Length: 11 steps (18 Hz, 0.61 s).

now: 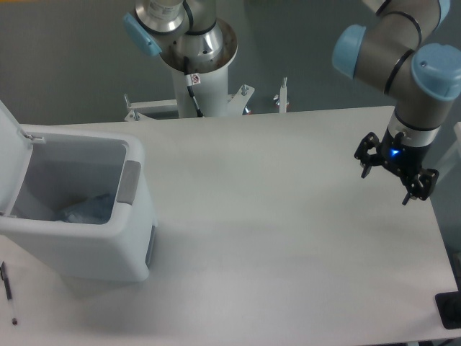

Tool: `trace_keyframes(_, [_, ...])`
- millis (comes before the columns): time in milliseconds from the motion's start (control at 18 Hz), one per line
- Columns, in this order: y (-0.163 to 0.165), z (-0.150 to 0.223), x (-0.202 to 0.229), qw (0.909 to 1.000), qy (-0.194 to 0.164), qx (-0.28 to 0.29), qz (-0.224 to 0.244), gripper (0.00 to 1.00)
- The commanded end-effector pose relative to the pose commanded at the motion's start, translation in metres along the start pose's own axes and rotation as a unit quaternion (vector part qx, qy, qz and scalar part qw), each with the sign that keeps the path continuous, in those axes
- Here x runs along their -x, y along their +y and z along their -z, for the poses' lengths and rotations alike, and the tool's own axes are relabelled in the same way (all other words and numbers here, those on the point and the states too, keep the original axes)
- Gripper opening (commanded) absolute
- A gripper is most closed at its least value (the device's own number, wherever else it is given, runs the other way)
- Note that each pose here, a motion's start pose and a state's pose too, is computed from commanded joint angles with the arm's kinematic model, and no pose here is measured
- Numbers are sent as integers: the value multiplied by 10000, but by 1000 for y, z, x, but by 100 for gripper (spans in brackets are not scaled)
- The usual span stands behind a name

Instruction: Place the trash in the trash can

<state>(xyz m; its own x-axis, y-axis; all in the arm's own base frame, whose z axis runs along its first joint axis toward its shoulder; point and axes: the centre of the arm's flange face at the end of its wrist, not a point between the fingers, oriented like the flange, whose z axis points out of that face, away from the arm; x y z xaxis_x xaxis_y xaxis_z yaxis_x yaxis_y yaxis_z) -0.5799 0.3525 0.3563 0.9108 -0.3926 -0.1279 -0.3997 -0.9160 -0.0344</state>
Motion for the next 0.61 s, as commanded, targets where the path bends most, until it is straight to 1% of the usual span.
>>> trace_keyframes(222, [0,1,0,9995,32,186,-237,100])
trace_keyframes(611, [0,-2,-2,9995,16,180,-245,100])
